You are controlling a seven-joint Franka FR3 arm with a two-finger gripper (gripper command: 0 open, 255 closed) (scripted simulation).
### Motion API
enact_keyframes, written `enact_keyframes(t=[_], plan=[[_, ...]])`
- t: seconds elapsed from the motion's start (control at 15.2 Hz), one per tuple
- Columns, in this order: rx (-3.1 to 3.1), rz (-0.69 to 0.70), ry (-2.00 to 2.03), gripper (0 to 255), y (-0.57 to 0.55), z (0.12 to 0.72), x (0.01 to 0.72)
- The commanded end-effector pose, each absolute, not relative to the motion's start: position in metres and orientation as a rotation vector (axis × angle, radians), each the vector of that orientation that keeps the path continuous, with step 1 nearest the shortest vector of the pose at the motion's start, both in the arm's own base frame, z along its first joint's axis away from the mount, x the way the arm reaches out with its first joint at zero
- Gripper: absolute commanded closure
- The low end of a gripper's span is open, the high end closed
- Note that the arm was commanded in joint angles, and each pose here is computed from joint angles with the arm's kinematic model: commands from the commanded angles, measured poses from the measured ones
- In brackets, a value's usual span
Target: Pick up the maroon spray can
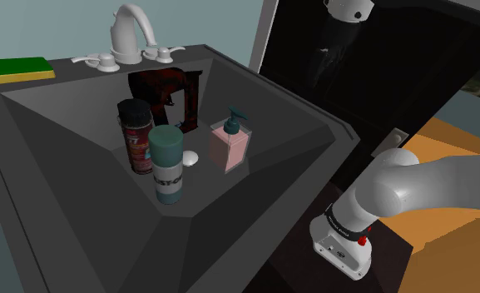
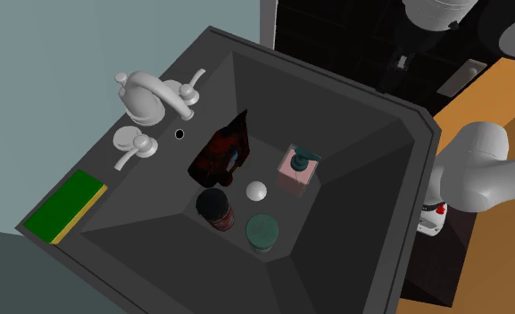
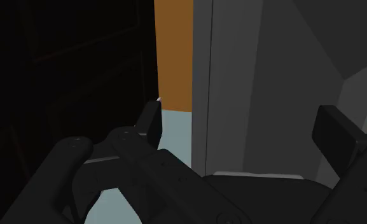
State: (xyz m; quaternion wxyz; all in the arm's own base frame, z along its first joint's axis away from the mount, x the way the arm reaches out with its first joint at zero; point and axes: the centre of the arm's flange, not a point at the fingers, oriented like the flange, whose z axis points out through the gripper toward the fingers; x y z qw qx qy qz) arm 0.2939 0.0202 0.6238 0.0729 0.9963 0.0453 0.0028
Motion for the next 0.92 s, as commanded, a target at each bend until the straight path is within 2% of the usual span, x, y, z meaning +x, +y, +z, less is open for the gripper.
enact_keyframes(t=[0.0, 0.86], plan=[[2.993, 0.008, 0.136, 0, 0.020, 0.624, 0.294], [3.044, 0.027, -0.092, 0, 0.180, 0.602, 0.324]])
